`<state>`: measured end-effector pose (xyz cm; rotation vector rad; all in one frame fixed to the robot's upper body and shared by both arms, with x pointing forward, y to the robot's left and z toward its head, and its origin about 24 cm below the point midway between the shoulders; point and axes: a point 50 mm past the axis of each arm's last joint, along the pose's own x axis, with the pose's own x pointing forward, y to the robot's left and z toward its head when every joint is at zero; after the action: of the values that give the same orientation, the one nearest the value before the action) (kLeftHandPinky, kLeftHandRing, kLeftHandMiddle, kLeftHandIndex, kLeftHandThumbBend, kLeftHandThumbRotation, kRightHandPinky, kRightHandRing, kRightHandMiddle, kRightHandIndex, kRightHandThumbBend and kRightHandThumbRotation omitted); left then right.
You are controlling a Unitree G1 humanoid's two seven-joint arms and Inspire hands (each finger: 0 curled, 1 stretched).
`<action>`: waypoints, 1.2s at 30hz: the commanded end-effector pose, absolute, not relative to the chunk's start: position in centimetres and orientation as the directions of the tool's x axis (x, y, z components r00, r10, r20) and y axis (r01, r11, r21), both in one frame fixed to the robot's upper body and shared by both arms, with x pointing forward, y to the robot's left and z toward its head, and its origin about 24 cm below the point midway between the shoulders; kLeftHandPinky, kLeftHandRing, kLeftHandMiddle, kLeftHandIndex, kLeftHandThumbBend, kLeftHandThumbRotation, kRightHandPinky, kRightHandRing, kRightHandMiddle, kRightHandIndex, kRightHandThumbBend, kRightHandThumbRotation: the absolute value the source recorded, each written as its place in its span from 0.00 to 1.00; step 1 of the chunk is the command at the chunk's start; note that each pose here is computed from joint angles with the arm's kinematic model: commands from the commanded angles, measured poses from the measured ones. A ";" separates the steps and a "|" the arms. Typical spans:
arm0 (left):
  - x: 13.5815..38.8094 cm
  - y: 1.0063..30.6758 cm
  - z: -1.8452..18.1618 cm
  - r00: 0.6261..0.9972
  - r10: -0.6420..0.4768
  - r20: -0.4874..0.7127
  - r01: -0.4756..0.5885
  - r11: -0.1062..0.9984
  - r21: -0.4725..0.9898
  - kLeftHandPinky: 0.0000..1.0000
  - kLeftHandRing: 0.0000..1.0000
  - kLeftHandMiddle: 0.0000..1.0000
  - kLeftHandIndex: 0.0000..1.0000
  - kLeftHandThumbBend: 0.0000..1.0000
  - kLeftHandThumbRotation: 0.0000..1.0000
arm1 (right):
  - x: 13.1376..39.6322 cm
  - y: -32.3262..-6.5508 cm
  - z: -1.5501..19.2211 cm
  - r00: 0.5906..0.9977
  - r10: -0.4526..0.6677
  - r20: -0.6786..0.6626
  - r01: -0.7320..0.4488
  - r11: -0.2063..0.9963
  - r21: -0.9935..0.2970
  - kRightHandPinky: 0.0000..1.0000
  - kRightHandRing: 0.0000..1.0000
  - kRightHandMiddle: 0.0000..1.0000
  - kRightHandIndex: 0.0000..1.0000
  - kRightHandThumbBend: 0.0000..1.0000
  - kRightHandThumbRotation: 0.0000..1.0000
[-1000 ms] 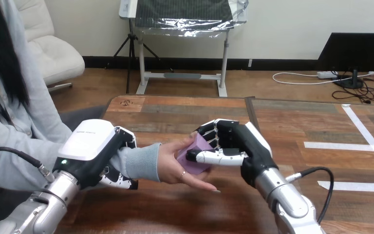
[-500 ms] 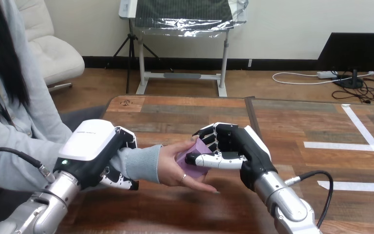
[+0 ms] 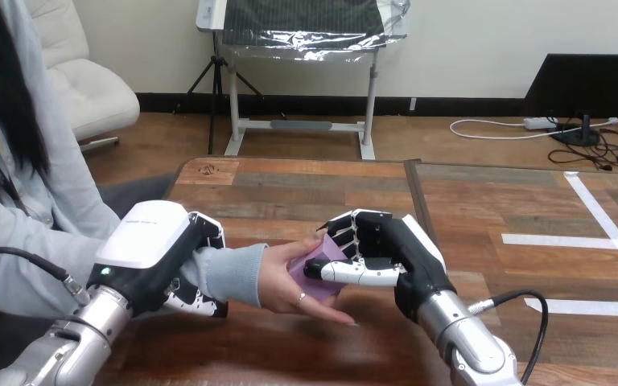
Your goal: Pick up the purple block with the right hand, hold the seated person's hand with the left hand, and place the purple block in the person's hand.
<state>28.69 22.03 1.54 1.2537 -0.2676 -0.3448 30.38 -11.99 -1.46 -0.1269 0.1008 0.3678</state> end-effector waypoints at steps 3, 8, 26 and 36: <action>30.3 20.0 4.4 0.887 -0.429 0.170 -0.006 0.357 0.934 0.27 0.29 0.33 0.33 0.89 0.00 | 31.0 -10.6 0.0 0.913 0.402 -0.064 -0.407 0.905 -0.126 0.31 0.38 0.46 0.48 0.80 0.00; 30.3 20.0 4.4 0.889 -0.427 0.165 -0.002 0.357 0.934 0.27 0.29 0.34 0.33 0.89 0.00 | 31.0 -10.6 -0.1 0.914 0.401 -0.066 -0.406 0.905 -0.126 0.31 0.38 0.46 0.48 0.81 0.00; 30.1 20.2 4.3 0.889 -0.430 0.159 -0.001 0.344 0.939 0.29 0.32 0.36 0.36 0.88 0.00 | 31.0 -10.6 0.0 0.916 0.397 -0.058 -0.401 0.901 -0.164 0.36 0.42 0.49 0.50 0.81 0.00; 29.9 20.2 4.4 0.881 -0.435 0.185 -0.022 0.353 0.935 0.36 0.41 0.45 0.48 0.93 0.02 | 31.2 -10.9 0.2 0.913 0.404 -0.062 -0.408 0.895 -0.179 0.55 0.59 0.63 0.67 0.90 0.11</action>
<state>28.38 22.17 1.42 1.2467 -0.2634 -0.3298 30.17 -11.72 -1.63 -0.1515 0.1028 0.3751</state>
